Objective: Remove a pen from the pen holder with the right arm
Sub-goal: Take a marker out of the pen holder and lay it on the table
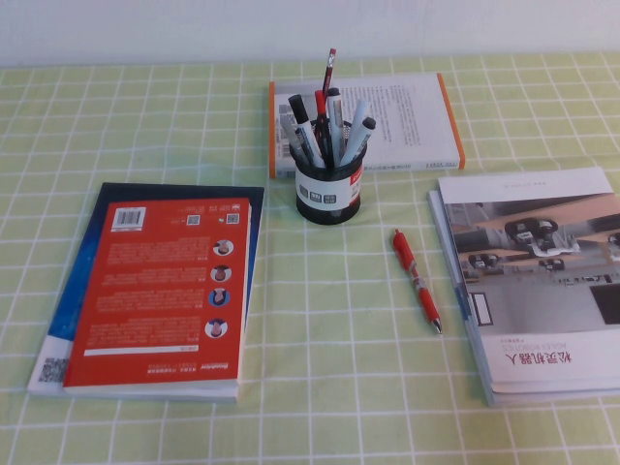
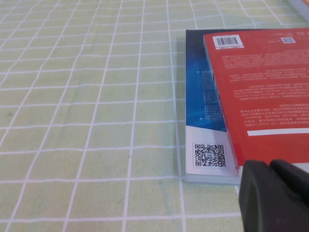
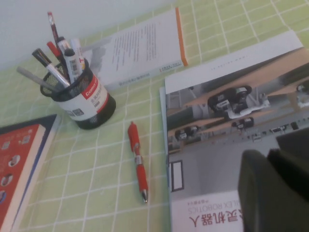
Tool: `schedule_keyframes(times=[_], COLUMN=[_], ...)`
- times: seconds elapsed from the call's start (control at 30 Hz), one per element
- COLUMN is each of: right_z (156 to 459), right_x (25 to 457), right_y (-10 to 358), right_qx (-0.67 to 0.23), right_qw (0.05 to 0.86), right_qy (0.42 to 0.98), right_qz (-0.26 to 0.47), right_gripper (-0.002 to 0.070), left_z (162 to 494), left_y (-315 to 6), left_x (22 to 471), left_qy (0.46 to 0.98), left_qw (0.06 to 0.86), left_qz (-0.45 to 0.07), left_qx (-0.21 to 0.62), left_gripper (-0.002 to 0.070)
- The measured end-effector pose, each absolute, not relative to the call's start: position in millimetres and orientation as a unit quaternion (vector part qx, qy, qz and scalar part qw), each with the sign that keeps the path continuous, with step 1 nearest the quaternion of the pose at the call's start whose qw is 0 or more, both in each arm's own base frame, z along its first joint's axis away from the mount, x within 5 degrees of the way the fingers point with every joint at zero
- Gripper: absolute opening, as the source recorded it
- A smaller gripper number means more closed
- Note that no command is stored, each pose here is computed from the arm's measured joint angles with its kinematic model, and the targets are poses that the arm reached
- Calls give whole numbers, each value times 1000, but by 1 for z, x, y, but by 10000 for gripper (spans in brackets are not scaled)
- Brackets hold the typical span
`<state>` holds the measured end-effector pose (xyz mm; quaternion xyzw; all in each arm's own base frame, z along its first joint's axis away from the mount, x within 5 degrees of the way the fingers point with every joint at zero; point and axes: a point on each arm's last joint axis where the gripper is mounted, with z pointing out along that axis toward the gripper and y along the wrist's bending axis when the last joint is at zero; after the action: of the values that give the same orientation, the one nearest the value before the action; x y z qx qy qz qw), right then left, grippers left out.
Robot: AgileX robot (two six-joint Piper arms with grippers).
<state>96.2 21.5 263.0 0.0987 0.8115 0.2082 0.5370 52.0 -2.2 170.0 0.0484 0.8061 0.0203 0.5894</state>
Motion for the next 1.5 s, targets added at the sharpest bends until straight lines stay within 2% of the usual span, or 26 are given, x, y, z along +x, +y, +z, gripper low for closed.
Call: schedule_keyframes(times=[0.33, 0.6, 0.87, 0.97, 1.23, 1.5], right_z=[290, 291, 273, 264, 247, 223], right_x=[162, 218, 251, 258, 278, 295], right_y=[39, 114, 185, 196, 204, 219], right_qx=[24, -85, -126, -120, -86, -102], right_qw=[477, 442, 451, 471, 541, 603], right_qy=[856, 861, 848, 840, 810, 759], right_qz=[199, 238, 249, 240, 209, 223], right_gripper=[-13, -12, -6, 37, 255, 289], left_z=[170, 170, 170, 170, 170, 170], left_y=[-2, -2, -2, -2, -2, -2], left_x=[52, 52, 52, 52, 52, 52], left_qy=[806, 806, 806, 806, 806, 806], left_qw=[589, 589, 589, 589, 589, 589], left_qz=[20, 20, 20, 20, 20, 20], left_qx=[48, 48, 48, 48, 48, 48], left_gripper=[-5, -5, -5, -5, -5, -5])
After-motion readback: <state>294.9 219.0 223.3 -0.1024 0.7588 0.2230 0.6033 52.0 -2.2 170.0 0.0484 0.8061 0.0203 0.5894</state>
